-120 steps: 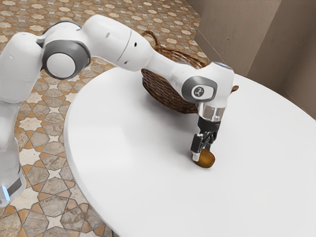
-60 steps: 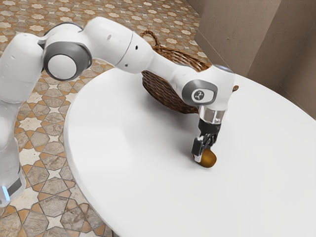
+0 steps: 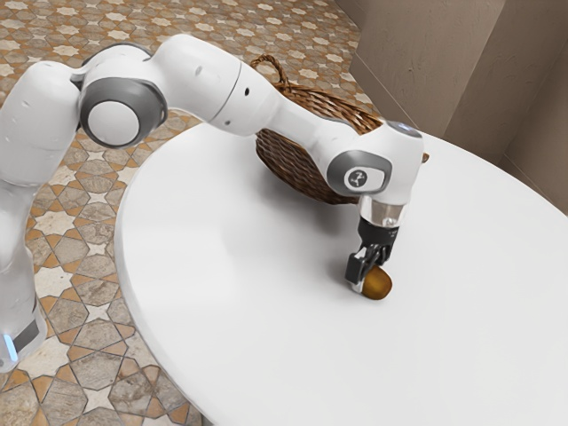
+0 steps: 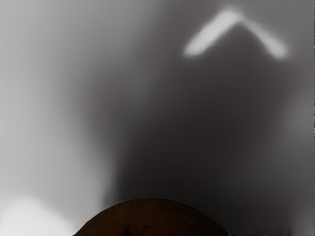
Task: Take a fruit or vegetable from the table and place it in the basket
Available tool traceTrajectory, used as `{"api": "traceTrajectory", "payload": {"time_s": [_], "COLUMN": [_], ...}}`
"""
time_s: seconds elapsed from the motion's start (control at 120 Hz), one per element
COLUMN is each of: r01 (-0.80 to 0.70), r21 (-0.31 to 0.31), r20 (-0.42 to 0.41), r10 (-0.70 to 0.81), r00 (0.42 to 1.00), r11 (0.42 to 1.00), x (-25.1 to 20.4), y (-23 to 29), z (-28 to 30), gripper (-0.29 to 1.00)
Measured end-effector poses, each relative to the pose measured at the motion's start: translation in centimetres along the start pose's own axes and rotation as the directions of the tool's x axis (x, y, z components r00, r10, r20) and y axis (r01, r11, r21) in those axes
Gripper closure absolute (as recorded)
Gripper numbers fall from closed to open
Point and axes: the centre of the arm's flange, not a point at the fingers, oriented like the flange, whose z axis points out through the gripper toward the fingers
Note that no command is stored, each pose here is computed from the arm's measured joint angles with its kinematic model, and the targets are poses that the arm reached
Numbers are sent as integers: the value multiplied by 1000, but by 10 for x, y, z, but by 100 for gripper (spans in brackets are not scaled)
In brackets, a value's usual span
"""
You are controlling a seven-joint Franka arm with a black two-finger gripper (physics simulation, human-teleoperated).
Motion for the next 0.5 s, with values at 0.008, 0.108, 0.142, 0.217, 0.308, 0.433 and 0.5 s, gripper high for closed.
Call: {"api": "traceTrajectory", "payload": {"time_s": [0.008, 0.108, 0.142, 0.217, 0.308, 0.433, 0.5], "r01": [0, 2, 2, 5, 18, 28, 22], "r21": [0, 0, 0, 3, 19, 16, -8], "r20": [0, 5, 6, 12, 35, 73, 83], "r10": [0, -2, -2, -5, -19, -29, -22], "r00": [1000, 1000, 1000, 1000, 999, 997, 996], "r11": [1000, 1000, 1000, 1000, 1000, 999, 1000], "x": [0, 0, -1, -1, -1, -1, 5], "y": [0, 0, 0, 0, -1, -8, -19], "z": [0, 0, -1, -1, -3, -25, -48], "gripper": [35, 35, 35, 35, 35, 36, 36]}}
